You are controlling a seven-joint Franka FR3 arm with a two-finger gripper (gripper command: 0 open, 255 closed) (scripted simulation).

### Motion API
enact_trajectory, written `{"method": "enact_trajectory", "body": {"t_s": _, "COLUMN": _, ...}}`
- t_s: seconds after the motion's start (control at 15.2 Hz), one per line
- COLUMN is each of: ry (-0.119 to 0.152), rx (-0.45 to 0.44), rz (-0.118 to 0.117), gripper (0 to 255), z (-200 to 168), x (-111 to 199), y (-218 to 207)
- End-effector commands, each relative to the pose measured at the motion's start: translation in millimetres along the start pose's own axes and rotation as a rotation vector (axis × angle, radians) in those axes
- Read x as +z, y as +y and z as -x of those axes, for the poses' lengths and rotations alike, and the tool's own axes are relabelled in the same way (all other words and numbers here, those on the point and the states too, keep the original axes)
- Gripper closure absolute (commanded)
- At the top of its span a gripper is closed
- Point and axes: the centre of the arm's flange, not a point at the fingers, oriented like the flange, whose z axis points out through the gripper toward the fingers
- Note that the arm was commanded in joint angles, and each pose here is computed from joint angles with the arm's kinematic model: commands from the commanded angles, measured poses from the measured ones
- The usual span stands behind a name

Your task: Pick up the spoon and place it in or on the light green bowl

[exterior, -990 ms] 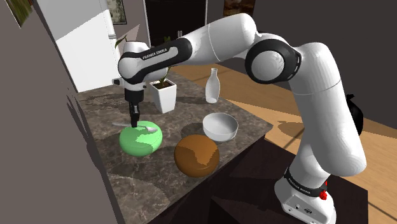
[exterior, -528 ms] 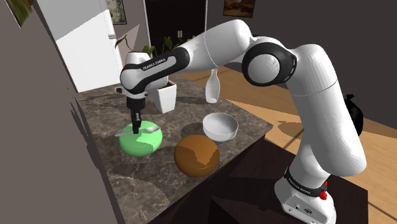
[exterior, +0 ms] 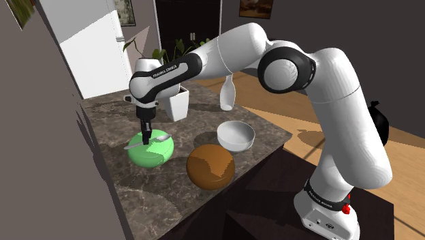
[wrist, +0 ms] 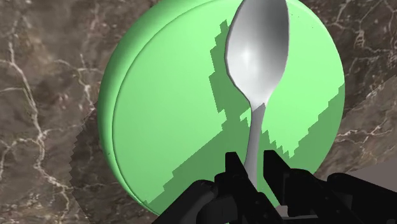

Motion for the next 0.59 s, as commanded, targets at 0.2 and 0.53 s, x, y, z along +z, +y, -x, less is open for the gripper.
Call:
{"method": "enact_trajectory", "body": {"t_s": 0.2, "ry": 0.000, "rx": 0.000, "rz": 0.000, "gripper": 0, "z": 0.1, "x": 0.2, "y": 0.1}}
{"method": "enact_trajectory", "body": {"t_s": 0.53, "ry": 0.000, "rx": 0.000, "rz": 0.000, "gripper": 0, "z": 0.1, "x": -26.1, "y": 0.0}}
